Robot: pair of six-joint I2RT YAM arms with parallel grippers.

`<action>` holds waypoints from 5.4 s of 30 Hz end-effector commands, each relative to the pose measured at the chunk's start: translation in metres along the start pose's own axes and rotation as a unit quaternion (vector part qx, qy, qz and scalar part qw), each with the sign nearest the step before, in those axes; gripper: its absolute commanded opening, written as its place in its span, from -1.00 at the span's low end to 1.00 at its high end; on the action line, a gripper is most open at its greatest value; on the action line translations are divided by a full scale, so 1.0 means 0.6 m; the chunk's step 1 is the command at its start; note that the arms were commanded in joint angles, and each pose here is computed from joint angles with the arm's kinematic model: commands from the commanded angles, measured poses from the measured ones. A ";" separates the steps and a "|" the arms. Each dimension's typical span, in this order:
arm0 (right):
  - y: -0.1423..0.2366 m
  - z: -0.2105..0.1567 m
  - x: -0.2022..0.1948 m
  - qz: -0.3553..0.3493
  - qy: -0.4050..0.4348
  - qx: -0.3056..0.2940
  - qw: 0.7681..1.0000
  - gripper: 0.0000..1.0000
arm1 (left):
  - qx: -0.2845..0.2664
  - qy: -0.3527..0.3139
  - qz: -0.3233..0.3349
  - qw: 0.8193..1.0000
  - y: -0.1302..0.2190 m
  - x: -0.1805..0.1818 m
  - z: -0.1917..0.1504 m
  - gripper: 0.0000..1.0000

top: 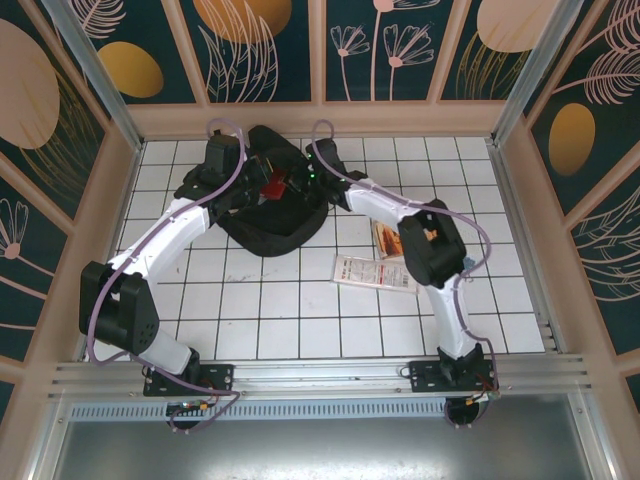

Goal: Pack the student bag
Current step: Place the card holder in the student bag, then pick up the personal item from the bottom-right of the table, then place the personal item in the student bag, then pick up the loose stationery from the middle-right of the table.

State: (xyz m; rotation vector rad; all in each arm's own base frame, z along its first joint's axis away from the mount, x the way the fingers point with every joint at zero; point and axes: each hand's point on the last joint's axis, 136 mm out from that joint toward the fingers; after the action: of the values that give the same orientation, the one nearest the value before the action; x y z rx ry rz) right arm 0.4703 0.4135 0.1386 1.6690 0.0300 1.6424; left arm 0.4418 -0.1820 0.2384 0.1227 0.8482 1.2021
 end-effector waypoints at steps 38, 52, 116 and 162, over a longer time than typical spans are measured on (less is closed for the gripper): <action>0.588 0.000 -0.421 -0.448 -0.140 -0.175 0.865 0.82 | -0.015 0.019 -0.036 0.999 0.001 -0.024 0.016 -1.00; 0.601 -0.016 -0.533 -0.447 -0.231 -0.151 0.851 0.98 | -0.016 0.016 -0.034 0.999 0.001 -0.023 0.017 -1.00; 0.079 -0.059 0.049 -0.055 0.151 0.052 0.986 0.35 | -0.028 0.010 -0.067 0.997 0.027 -0.051 0.033 -1.00; 0.467 0.040 -0.183 -0.229 0.115 -0.185 0.949 0.64 | -0.037 0.016 -0.065 0.997 0.036 -0.052 0.040 -1.00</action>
State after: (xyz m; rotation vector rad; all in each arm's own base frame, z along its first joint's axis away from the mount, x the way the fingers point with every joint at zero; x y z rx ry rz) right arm 0.3490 0.2292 0.2499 0.9922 0.1468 1.7287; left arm 0.4377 -0.1886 0.2454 0.0867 0.8812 1.1569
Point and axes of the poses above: each hand's point on the last joint's axis, 136 mm out from that joint toward the fingers, its own y axis back along the fingers, its own x axis along the line the jaws close on, z = x × y, and after that the axes turned 4 degrees about -y, right-handed
